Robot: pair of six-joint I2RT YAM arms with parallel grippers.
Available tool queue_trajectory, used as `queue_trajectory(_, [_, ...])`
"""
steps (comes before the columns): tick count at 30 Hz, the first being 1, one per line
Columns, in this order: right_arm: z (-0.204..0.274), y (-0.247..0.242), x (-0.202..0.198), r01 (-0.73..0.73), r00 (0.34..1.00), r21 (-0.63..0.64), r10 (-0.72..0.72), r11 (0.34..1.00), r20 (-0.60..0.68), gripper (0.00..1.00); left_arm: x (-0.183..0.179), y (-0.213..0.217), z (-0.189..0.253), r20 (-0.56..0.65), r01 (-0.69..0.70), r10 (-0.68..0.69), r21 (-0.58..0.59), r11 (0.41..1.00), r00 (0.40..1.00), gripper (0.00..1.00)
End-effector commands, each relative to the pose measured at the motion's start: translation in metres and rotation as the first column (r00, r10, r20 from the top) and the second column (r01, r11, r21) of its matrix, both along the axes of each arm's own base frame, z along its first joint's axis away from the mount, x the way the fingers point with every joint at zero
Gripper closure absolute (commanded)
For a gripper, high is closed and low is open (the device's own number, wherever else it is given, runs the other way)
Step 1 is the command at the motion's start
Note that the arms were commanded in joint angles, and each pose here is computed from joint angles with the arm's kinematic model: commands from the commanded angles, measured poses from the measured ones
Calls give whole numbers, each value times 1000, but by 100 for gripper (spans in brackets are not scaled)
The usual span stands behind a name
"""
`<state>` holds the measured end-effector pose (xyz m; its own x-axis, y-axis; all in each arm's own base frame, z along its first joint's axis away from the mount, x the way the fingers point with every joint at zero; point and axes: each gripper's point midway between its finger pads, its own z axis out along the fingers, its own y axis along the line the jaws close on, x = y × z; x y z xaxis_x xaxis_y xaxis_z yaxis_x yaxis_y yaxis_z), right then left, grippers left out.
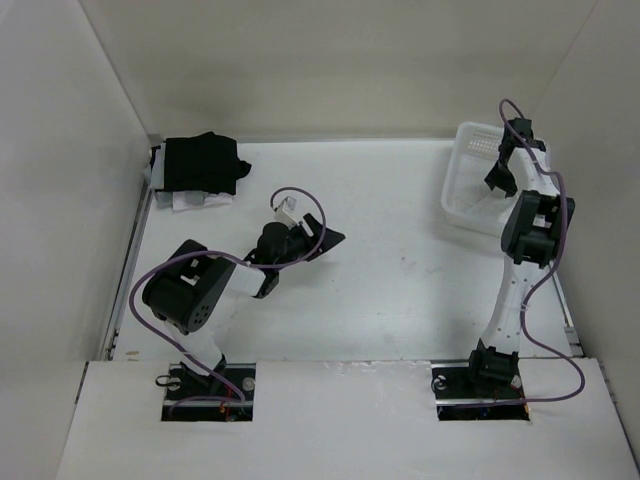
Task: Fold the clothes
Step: Grab the tank top from the pile, then move the tank top to the center of the board
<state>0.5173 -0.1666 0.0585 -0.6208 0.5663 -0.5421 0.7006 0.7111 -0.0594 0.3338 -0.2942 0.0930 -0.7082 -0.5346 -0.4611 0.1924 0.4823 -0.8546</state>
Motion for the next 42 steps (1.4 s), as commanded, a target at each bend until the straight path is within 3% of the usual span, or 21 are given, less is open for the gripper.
queue_trajectory(1, [26, -28, 11, 35, 996, -91, -28, 995, 83, 49, 2, 0, 20, 62, 12, -9, -52, 999, 998, 40])
queue_trajectory(10, [16, -67, 21, -9, 1000, -214, 13, 977, 17, 38, 6, 1, 13, 42, 6, -3, -66, 998, 999, 40])
queue_trajectory(14, [-8, -70, 15, -25, 999, -196, 17, 980, -41, 40, 9, 2, 11, 28, 2, 0, -85, 996, 1000, 40])
queue_trajectory(17, [-9, -70, 13, -19, 1000, -166, 15, 986, -25, 52, 12, 5, 11, 24, -5, 7, -98, 995, 1000, 40])
queue_trajectory(21, [-5, -72, 15, 12, 1000, -135, -10, 991, 13, 86, 12, 6, 10, 12, -7, 8, -111, 994, 1000, 40])
queue_trajectory(22, [2, -70, 18, 18, 999, -129, -13, 991, 40, 91, 12, 5, 10, 13, -4, 6, -115, 993, 1000, 40])
queue_trajectory(26, [60, -62, 38, 23, 978, -137, 7, 990, 211, 96, 11, 1, 12, 18, 8, -6, -118, 993, 1000, 41])
queue_trajectory(27, [111, -48, 49, 19, 943, -157, 34, 987, 332, 97, 9, -1, 14, 24, 16, -13, -118, 993, 1000, 41])
queue_trajectory(31, [216, 0, 43, 1, 835, -176, 96, 984, 541, 97, 8, -3, 22, 47, 21, -16, -120, 993, 999, 41])
queue_trajectory(37, [297, 97, 7, -128, 659, -186, 223, 974, 718, 97, 4, 0, 35, 77, 9, 1, -131, 991, 997, 42])
queue_trajectory(42, [397, 239, -72, -380, 348, -258, 396, 888, 850, 97, 5, 16, 62, 145, -65, 85, -138, 988, 986, 43])
